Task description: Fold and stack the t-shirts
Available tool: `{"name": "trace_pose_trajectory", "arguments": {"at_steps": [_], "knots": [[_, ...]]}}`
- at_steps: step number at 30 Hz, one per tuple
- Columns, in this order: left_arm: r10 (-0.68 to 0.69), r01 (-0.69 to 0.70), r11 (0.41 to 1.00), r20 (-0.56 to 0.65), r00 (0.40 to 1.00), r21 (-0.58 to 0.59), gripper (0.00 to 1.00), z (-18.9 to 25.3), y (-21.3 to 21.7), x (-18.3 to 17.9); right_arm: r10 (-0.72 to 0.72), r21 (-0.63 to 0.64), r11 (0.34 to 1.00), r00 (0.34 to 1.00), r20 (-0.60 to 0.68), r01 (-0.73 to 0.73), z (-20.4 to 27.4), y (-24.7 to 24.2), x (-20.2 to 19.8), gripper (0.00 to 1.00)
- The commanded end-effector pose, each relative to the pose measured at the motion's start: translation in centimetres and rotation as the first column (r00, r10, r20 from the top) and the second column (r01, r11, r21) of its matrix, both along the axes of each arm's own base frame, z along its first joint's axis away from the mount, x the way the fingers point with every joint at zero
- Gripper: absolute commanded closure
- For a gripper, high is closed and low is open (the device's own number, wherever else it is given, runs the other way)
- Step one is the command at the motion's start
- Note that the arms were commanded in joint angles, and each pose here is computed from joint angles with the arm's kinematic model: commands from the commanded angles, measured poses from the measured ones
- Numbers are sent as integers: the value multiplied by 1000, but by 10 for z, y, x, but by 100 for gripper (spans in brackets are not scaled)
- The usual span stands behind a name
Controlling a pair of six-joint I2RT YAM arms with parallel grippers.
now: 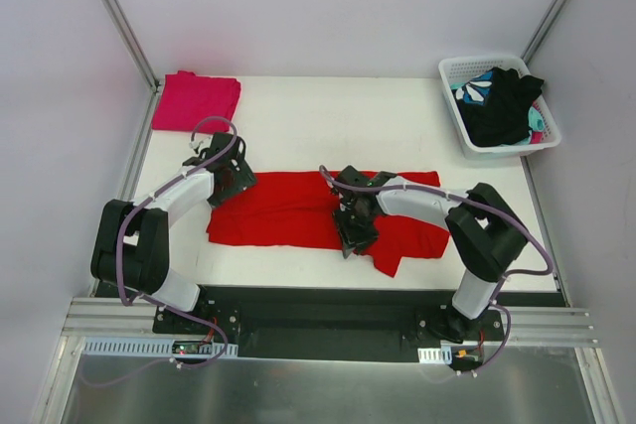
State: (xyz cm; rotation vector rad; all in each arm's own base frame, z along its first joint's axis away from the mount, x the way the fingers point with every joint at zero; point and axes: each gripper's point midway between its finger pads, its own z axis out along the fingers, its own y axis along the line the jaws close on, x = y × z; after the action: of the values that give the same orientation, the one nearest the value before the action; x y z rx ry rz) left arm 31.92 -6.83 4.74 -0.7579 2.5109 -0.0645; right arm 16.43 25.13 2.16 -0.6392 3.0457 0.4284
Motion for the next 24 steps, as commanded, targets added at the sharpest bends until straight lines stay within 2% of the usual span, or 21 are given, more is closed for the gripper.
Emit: {"name": "trace_pose_trajectory", "arguments": {"at_steps": [1,3,14,21,24], "knots": [[-10,10,1000,37,999,-9,17,17,-5,5,-9,-10,1000,1000,5,9,10,2,1,55],[-10,10,1000,42,999,-10,17,19,-5,5,-12,-12,1000,1000,28,12,20,2,6,51],[-15,16,1000,54,998,-16,17,27,-6,2,-61,-20,998,979,193,66,77,-17,33,49],[-17,17,1000,63,998,-6,17,32,-4,2,-245,12,968,936,251,250,80,-69,84,49],[-21,20,1000,65,998,6,17,34,-1,1,-346,15,934,894,285,357,77,-102,112,50]]}}
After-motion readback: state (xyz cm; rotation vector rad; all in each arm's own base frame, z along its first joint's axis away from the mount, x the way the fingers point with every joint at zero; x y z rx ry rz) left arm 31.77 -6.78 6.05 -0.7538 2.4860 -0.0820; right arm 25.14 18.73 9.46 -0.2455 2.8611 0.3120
